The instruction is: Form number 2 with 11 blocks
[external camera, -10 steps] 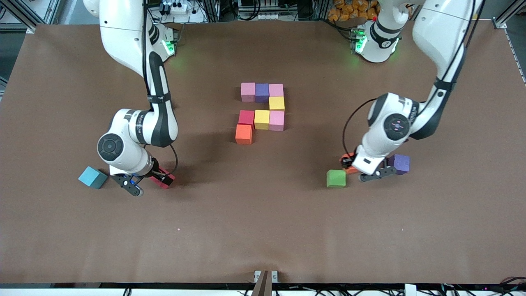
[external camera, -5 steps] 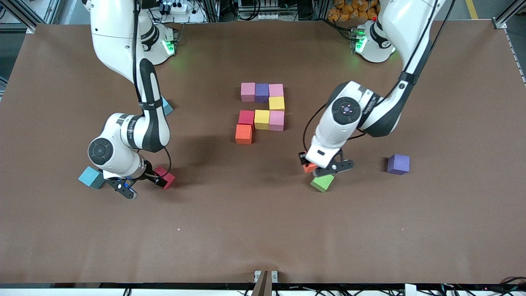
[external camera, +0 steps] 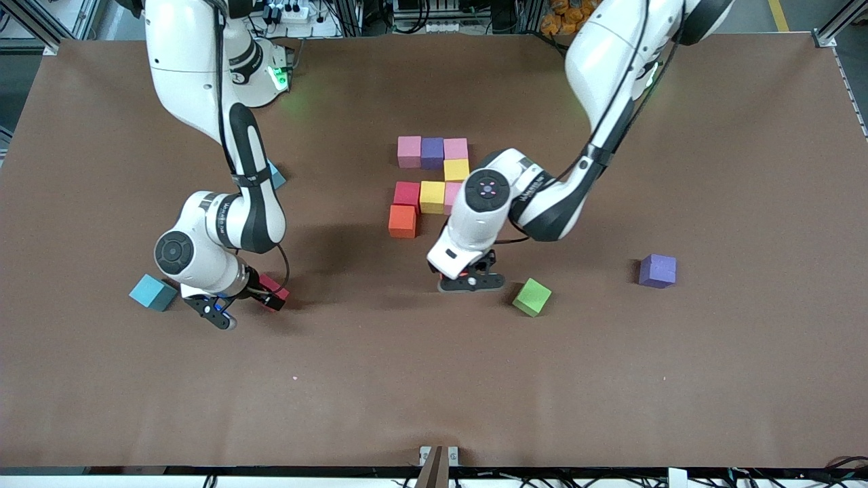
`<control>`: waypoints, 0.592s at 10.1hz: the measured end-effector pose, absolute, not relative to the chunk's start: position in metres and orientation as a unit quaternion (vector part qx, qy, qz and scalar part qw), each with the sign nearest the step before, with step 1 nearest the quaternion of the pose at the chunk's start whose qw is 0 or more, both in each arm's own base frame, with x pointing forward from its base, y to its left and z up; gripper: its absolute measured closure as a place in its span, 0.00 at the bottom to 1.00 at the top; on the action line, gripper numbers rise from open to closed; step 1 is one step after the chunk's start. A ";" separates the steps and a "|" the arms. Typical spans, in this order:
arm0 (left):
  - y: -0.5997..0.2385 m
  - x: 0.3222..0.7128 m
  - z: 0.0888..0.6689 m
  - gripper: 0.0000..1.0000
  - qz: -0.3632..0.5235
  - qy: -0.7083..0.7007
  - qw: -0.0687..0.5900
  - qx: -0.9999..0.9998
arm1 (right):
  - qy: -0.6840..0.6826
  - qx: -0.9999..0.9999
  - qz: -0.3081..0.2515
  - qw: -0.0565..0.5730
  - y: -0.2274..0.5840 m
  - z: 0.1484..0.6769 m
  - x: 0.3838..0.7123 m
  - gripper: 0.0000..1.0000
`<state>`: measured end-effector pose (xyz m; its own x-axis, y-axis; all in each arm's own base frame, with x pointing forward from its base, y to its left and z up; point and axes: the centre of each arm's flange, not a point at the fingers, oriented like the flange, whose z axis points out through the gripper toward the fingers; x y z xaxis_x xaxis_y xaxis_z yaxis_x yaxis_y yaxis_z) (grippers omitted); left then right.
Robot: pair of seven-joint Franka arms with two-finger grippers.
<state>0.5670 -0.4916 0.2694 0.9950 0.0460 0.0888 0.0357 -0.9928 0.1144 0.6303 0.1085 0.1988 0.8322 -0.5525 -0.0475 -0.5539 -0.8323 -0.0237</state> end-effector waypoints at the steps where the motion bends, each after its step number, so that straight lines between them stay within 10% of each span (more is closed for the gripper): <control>1: -0.513 0.559 0.266 0.44 0.050 0.006 0.052 0.997 | 0.287 -0.958 0.019 0.018 0.108 0.198 0.630 0.09; 4: -0.554 0.542 0.261 0.44 0.053 -0.007 0.057 0.997 | 0.284 -0.958 0.019 0.018 0.108 0.198 0.630 0.39; 6: -0.570 0.537 0.250 0.44 0.059 -0.009 0.052 0.997 | 0.282 -0.959 0.018 0.019 0.111 0.199 0.631 0.39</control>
<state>0.5366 -0.5695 0.2498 0.9929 -0.0110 0.1187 -0.0234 -0.9944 0.1032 0.6310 0.1106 0.1989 0.8399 -0.5408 -0.0458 -0.5422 -0.8398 -0.0270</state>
